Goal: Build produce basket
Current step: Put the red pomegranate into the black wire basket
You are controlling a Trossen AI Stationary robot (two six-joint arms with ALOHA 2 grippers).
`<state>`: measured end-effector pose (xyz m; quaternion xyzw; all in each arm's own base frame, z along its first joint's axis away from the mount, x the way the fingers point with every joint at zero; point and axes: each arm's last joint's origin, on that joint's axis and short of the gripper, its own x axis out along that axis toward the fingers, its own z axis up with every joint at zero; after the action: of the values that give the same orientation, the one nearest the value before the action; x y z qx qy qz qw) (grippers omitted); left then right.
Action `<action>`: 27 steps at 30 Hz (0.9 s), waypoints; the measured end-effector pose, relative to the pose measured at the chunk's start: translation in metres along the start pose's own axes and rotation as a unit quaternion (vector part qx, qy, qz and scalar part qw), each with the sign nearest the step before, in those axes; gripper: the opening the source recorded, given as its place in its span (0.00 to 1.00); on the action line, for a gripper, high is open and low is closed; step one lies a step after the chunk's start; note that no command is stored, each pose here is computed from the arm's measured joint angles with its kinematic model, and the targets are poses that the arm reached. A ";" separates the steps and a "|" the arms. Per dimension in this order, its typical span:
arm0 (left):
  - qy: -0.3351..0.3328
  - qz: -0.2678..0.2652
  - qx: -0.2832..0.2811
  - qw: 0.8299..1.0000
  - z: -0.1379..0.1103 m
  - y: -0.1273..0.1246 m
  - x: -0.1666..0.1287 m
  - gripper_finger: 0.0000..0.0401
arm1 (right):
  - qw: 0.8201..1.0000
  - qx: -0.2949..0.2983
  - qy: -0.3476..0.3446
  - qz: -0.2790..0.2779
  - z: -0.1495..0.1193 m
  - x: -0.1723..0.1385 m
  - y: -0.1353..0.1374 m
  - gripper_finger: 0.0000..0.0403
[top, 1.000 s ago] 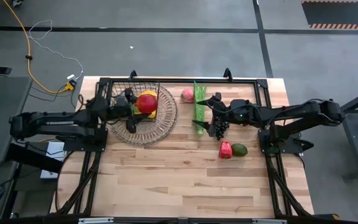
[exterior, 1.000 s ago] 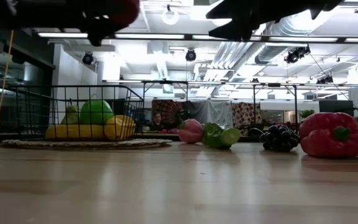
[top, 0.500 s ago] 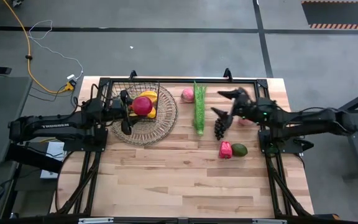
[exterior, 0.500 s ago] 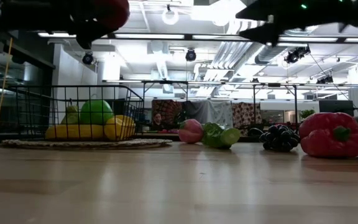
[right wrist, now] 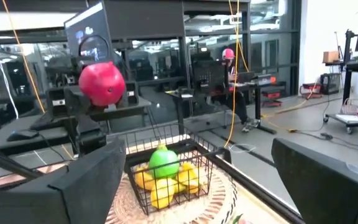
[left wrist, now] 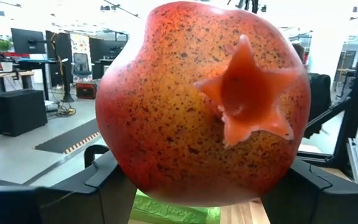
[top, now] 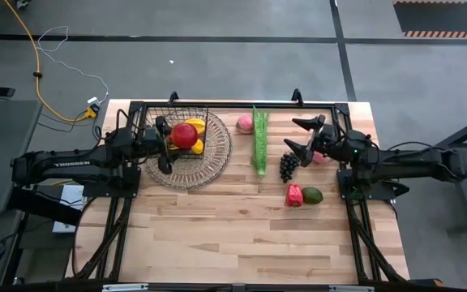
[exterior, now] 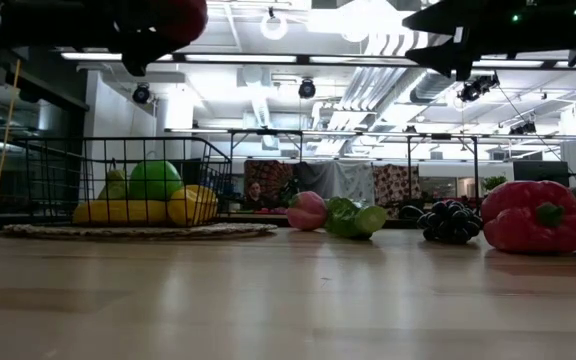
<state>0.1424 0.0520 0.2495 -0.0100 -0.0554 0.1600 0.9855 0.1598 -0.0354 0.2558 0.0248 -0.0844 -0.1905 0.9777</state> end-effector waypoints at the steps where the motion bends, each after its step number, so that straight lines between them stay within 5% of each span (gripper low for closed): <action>1: 0.000 0.001 0.000 1.000 0.000 0.000 0.000 0.65 | 1.000 0.004 0.004 0.000 -0.001 0.001 0.000 0.97; 11: 0.000 -0.001 -0.004 1.000 0.000 0.000 0.000 0.65 | 1.000 0.028 0.004 0.003 -0.002 0.002 0.000 0.97; 21: 0.010 0.000 -0.004 1.000 -0.002 0.000 0.000 0.65 | 0.990 -0.020 0.042 0.130 -0.009 0.001 0.007 0.97; 27: 0.015 0.000 -0.011 1.000 -0.003 0.000 0.000 0.65 | 0.990 -0.016 0.039 0.133 -0.008 0.001 0.008 0.97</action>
<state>0.1427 0.0520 0.2466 -0.0230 -0.0421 0.1593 0.9861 0.1647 -0.0286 0.2485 0.0049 -0.0461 -0.0589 0.9972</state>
